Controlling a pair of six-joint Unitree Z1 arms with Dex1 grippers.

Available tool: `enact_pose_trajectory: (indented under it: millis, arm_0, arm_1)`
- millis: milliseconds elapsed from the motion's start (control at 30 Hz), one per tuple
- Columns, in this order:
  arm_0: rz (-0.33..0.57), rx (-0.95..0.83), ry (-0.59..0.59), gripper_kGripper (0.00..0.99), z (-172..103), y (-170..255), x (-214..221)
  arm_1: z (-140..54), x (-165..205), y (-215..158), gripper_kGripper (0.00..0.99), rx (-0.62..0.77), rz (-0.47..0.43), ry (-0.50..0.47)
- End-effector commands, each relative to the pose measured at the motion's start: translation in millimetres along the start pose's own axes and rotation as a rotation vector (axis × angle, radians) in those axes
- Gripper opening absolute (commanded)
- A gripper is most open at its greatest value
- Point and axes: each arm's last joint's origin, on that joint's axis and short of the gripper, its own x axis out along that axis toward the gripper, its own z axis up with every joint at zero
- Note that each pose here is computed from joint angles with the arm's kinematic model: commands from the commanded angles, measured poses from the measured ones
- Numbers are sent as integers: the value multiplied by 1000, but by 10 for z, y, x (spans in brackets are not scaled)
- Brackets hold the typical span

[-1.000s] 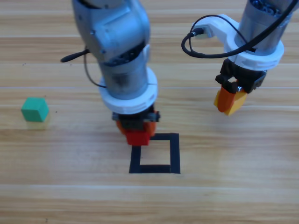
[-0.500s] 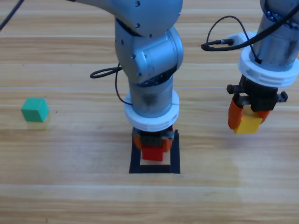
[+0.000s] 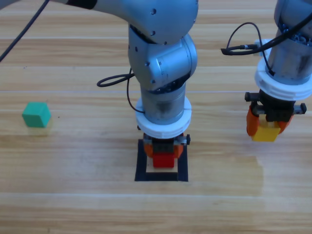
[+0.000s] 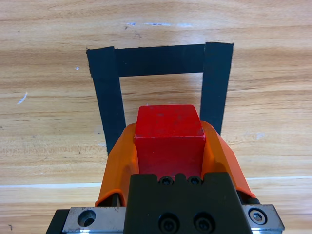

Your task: Stack the blocks in the rectangular block: red at the bottom, yellow in the middle, green on top

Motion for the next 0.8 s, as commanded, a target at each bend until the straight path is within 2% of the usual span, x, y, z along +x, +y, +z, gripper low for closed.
enact_pose_trajectory:
  millis: [33, 800]
  arm_0:
    - [39, -3, 16, 81, -54, -85, 205]
    - [45, -19, 9, 81, -89, -99, 263]
  arm_1:
    - [-145, -245, -43, 0, -33, 46, -81]
    - [-149, -223, -25, 0, -53, 42, -79]
